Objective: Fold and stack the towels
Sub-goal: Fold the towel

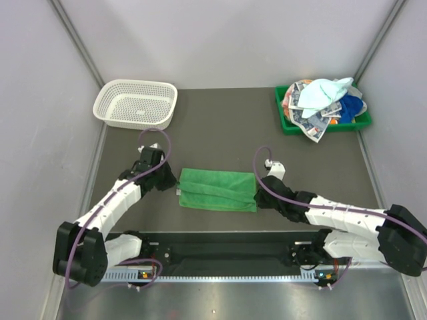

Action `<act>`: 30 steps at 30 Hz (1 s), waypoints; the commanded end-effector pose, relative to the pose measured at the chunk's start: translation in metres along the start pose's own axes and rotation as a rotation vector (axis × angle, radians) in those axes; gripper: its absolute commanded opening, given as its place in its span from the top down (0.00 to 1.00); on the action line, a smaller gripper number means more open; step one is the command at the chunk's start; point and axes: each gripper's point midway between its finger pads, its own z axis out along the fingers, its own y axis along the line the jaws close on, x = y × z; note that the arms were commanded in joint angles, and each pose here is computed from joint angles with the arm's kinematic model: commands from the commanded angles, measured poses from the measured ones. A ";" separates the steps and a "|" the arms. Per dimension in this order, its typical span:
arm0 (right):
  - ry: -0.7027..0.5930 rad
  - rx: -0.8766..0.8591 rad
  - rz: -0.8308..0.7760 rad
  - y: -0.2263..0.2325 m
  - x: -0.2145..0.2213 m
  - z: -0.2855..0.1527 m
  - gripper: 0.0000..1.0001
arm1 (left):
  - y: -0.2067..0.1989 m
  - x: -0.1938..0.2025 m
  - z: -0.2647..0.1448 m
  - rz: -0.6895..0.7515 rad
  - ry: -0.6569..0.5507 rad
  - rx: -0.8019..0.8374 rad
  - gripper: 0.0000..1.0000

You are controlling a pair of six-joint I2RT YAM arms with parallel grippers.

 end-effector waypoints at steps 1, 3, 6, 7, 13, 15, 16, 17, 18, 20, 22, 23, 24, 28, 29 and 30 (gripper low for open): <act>-0.015 0.007 0.013 -0.001 0.002 -0.005 0.99 | 0.004 0.007 -0.003 0.005 0.013 -0.001 1.00; -0.011 0.003 0.014 0.000 0.006 -0.005 0.97 | 0.008 0.012 -0.002 0.002 0.023 -0.009 1.00; 0.002 0.002 0.018 -0.001 0.013 -0.005 0.92 | 0.012 0.018 0.000 -0.006 0.041 -0.014 1.00; 0.003 -0.003 0.017 0.000 0.015 -0.005 0.90 | 0.013 0.022 0.001 -0.010 0.053 -0.016 1.00; -0.001 -0.023 0.024 0.004 0.014 -0.014 0.78 | 0.011 0.024 -0.006 -0.005 0.068 -0.008 0.89; -0.019 -0.032 0.032 0.005 0.008 -0.019 0.74 | 0.010 0.023 -0.010 0.002 0.069 -0.008 0.83; -0.023 -0.033 0.035 0.006 0.006 -0.021 0.72 | 0.009 0.022 -0.013 0.014 0.072 -0.012 0.79; -0.022 -0.023 0.028 0.003 0.006 -0.023 0.71 | 0.011 0.021 -0.016 0.015 0.069 -0.023 0.75; -0.039 -0.030 0.035 0.005 0.000 -0.028 0.70 | 0.011 0.020 -0.018 0.019 0.066 -0.024 0.72; -0.049 -0.021 0.033 0.004 -0.006 -0.032 0.68 | 0.007 0.015 -0.026 0.031 0.053 -0.023 0.70; -0.069 -0.037 0.031 0.013 -0.018 -0.039 0.68 | 0.000 0.003 -0.034 0.038 0.014 -0.013 0.70; -0.070 -0.036 0.027 0.016 -0.022 -0.040 0.68 | -0.003 -0.001 -0.036 0.039 0.002 -0.006 0.71; -0.077 -0.044 0.015 0.024 -0.031 -0.042 0.68 | -0.013 -0.009 -0.040 0.039 -0.017 0.024 0.71; -0.087 -0.055 -0.023 0.049 -0.047 -0.038 0.68 | -0.031 -0.017 -0.025 0.019 0.003 0.057 0.78; -0.062 -0.035 -0.047 0.051 -0.042 -0.030 0.68 | -0.032 -0.018 -0.021 0.020 0.001 0.051 0.78; -0.072 -0.048 -0.050 0.061 -0.049 -0.029 0.68 | -0.033 -0.015 -0.012 0.016 0.021 0.045 0.80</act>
